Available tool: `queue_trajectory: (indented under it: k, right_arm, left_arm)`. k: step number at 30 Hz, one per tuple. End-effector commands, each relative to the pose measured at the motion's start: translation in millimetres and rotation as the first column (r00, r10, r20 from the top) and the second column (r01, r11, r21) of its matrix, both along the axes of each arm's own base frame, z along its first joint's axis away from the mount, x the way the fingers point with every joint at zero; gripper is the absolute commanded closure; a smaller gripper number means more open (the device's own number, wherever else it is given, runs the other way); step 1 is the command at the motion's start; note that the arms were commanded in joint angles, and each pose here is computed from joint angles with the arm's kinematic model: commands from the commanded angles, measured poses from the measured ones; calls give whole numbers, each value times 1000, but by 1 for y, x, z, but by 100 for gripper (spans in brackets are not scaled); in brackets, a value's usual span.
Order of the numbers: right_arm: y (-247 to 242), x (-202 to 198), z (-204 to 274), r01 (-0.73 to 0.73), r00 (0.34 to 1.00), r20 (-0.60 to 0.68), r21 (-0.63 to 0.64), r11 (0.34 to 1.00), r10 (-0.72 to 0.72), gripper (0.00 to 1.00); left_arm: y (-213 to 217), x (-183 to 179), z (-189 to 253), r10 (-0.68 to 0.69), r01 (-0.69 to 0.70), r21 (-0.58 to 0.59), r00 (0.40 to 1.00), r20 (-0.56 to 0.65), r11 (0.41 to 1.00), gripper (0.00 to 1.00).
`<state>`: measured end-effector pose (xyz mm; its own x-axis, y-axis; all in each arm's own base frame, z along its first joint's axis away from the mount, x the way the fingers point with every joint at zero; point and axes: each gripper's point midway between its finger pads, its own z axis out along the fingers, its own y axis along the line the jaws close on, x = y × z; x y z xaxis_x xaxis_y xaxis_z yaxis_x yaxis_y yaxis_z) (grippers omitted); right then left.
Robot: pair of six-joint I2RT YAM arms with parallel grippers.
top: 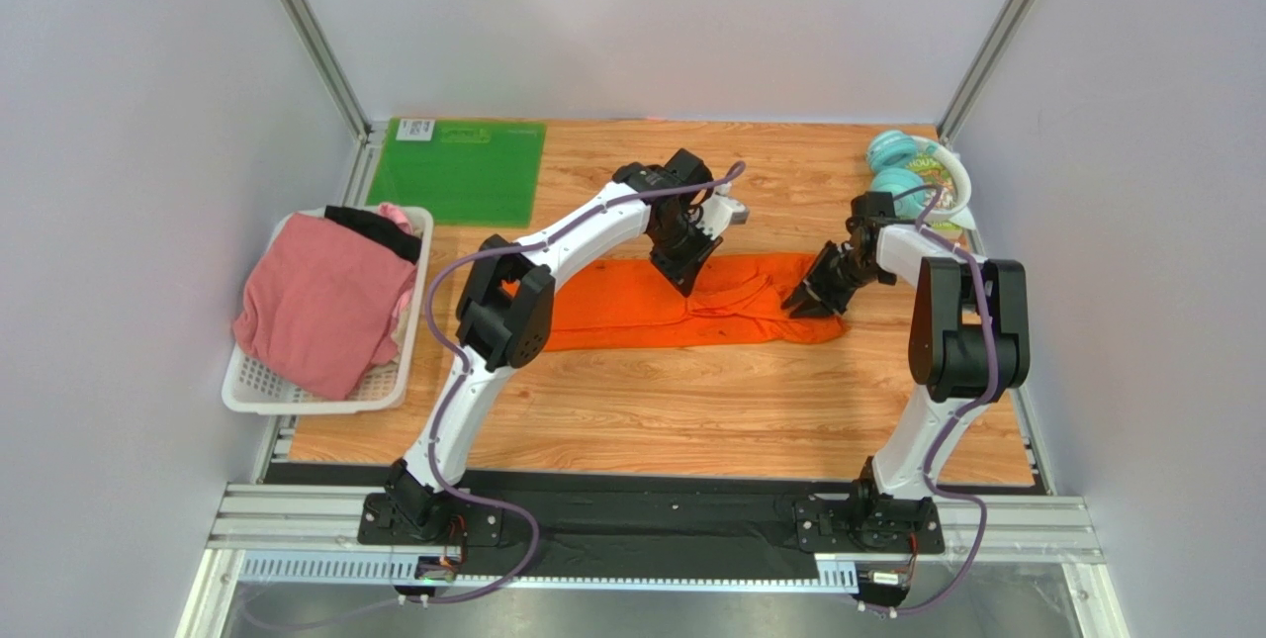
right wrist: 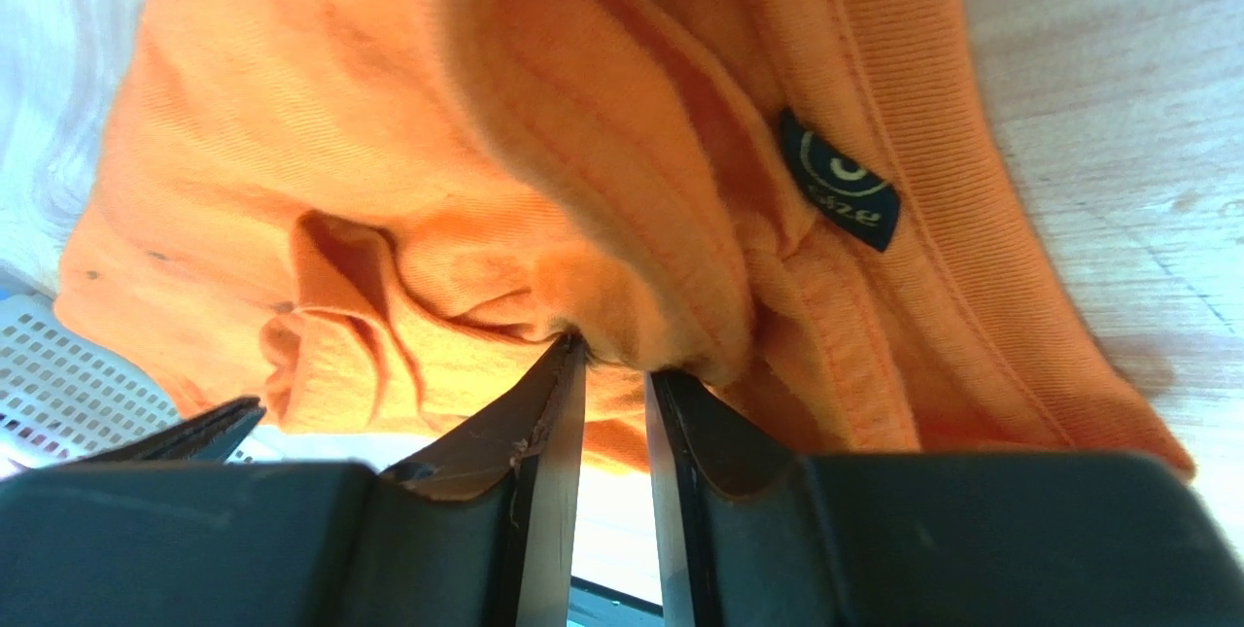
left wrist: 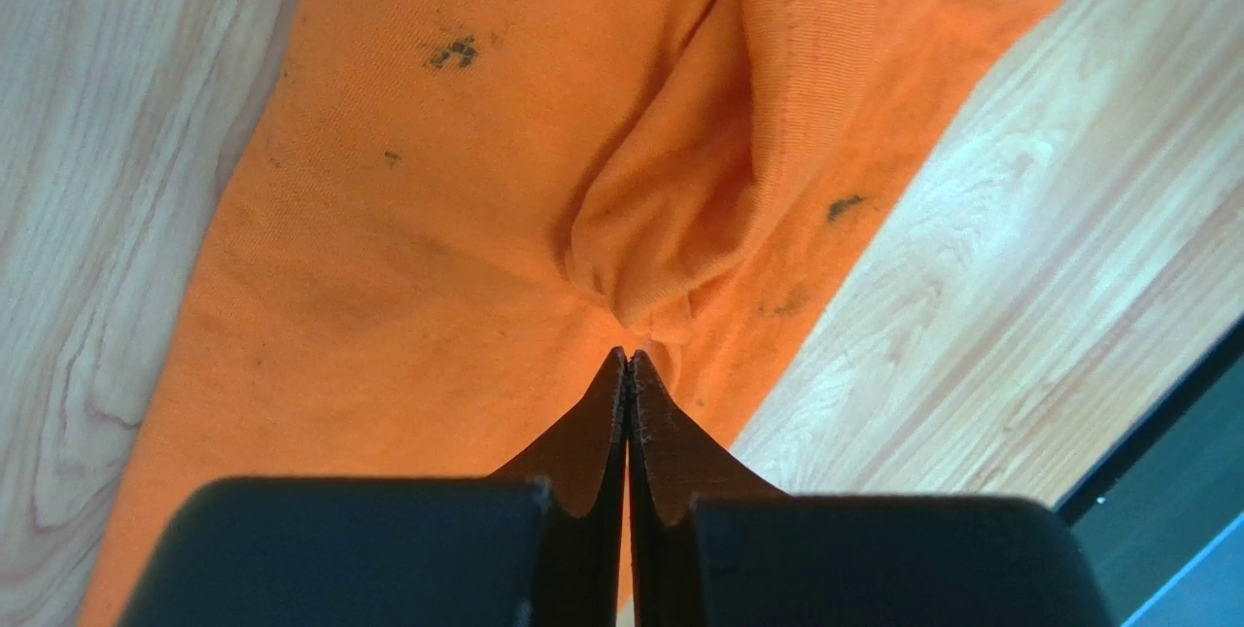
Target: Fold and stack the t-shirts
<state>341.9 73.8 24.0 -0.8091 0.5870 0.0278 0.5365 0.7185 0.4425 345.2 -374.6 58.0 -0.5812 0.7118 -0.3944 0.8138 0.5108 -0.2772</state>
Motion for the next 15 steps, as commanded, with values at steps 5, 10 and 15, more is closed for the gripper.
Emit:
queue_trajectory:
  k: [5, 10, 15]
  right_arm:
    - [33, 50, 64, -47, 975, 224, 203, 978, 1, 67]
    - [37, 67, 57, -55, 977, 215, 231, 971, 4, 65]
    - [41, 74, 63, -62, 976, 217, 249, 967, 7, 65]
  left_arm:
    - [-6, -9, 38, -6, 6, -79, 1000, 4, 997, 100]
    - [-5, -20, 29, 2, -5, -69, 999, -48, 998, 98]
    - [0, -33, 12, 17, -21, -44, 994, -103, 999, 86]
